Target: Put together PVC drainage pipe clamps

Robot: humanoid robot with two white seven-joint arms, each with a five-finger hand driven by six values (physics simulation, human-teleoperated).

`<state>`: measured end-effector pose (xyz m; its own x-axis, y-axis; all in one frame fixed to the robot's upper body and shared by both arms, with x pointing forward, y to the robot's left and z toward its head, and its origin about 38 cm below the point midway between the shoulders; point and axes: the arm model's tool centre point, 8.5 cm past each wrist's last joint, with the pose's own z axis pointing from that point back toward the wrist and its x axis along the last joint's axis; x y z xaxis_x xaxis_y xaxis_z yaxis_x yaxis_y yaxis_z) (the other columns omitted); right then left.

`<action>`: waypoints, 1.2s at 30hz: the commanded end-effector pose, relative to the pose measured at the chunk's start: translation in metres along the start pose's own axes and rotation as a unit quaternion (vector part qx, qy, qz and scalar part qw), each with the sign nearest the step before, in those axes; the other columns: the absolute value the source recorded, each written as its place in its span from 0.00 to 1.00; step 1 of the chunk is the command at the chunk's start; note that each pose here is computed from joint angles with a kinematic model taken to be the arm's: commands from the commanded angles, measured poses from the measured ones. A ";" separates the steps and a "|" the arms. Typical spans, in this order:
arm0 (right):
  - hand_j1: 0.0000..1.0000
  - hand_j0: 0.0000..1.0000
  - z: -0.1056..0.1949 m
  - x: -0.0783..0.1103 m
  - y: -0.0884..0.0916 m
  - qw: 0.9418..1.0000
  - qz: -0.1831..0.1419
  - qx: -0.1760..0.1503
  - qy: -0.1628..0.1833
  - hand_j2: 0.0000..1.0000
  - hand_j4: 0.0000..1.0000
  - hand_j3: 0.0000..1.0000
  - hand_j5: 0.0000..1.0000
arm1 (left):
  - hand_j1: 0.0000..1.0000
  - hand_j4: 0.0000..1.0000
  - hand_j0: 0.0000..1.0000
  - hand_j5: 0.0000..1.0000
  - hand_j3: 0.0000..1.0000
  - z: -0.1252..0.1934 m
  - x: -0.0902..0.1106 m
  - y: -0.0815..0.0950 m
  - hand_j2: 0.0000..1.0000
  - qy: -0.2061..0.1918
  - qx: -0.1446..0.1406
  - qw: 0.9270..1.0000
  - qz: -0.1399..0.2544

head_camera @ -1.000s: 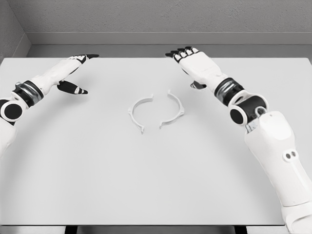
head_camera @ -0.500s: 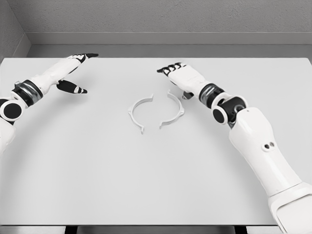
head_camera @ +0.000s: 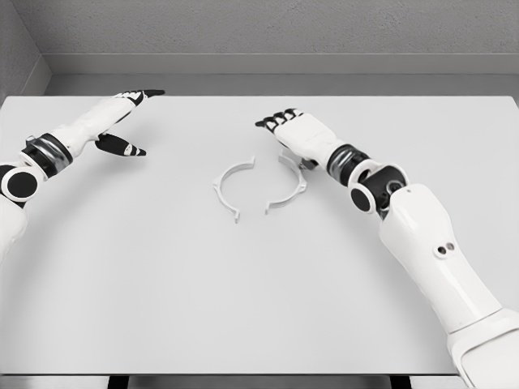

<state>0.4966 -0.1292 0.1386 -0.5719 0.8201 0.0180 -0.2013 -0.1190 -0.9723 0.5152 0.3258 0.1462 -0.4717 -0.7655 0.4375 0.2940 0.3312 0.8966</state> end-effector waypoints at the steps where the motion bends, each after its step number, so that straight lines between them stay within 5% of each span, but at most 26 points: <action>1: 1.00 1.00 0.001 0.006 -0.008 1.000 0.007 -0.011 -0.008 1.00 1.00 1.00 1.00 | 1.00 1.00 1.00 1.00 1.00 0.000 0.000 0.001 1.00 0.000 0.003 1.000 0.003; 26: 1.00 1.00 0.007 0.002 0.007 1.000 0.018 0.009 -0.007 1.00 1.00 1.00 1.00 | 1.00 1.00 1.00 1.00 1.00 0.001 -0.001 0.003 1.00 0.001 0.005 1.000 0.003; 36: 1.00 1.00 0.016 0.017 0.004 0.999 0.033 -0.003 -0.027 1.00 1.00 1.00 1.00 | 1.00 1.00 1.00 1.00 1.00 0.001 -0.001 0.003 1.00 0.001 0.005 1.000 0.003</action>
<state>0.4752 -0.1256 0.1333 -0.6192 0.7847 -0.0276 -0.1727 -0.1704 -0.9701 0.5157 0.3272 0.1479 -0.4707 -0.7664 0.4371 0.2899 0.3335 0.8971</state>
